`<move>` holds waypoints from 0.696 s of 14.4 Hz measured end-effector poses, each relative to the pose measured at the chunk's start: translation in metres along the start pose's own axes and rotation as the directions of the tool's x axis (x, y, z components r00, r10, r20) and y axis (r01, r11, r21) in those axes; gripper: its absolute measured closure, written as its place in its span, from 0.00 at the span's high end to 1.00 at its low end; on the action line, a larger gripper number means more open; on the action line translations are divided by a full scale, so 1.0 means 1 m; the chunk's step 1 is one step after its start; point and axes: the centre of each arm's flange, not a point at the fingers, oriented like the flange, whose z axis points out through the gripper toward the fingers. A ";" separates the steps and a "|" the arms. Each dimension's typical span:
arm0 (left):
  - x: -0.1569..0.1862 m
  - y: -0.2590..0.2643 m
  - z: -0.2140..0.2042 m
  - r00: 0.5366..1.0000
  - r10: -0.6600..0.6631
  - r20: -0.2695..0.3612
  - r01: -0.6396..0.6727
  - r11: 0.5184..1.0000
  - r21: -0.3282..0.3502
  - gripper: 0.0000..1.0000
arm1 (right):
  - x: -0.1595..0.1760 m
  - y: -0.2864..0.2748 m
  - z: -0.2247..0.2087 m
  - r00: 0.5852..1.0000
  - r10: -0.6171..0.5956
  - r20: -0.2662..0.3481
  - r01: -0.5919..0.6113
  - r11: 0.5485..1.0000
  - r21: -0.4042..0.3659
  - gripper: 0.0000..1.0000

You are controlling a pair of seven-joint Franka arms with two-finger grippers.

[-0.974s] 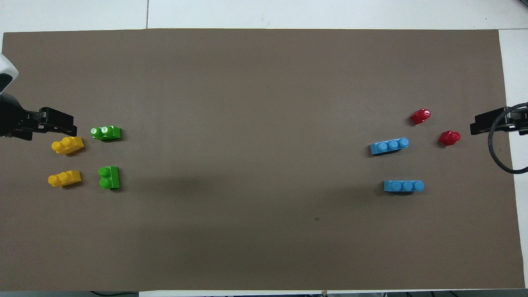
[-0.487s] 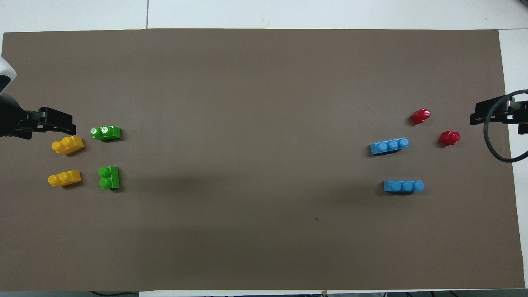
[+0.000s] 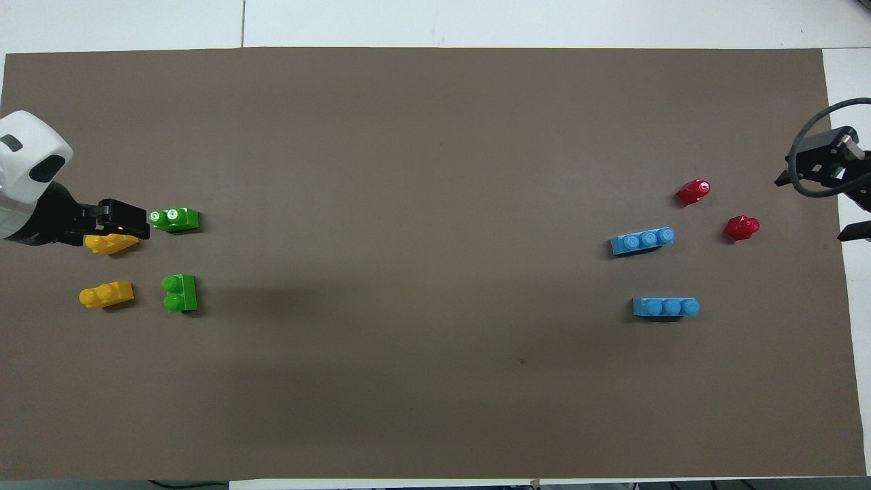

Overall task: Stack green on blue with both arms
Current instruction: 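Move the left gripper to the green brick while the right gripper reaches the blue brick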

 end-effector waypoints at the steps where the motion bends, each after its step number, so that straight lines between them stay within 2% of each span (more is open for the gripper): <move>1: -0.002 -0.001 0.008 1.000 -0.001 0.007 0.001 1.000 0.000 1.00 | -0.001 -0.002 0.004 0.997 0.077 0.013 -0.077 0.997 0.000 1.00; 4: -0.010 -0.016 0.036 0.999 -0.028 0.031 0.028 1.000 0.000 1.00 | -0.002 -0.010 0.027 0.958 0.263 0.117 -0.266 0.964 0.010 1.00; 7: -0.018 -0.028 0.068 0.999 -0.049 0.019 0.049 0.999 -0.001 1.00 | 0.015 -0.012 0.055 0.874 0.429 0.228 -0.440 0.898 -0.003 1.00; 10: -0.026 -0.032 0.096 0.998 -0.057 0.029 0.057 0.998 0.000 1.00 | 0.040 -0.008 0.089 0.805 0.513 0.297 -0.528 0.848 -0.033 1.00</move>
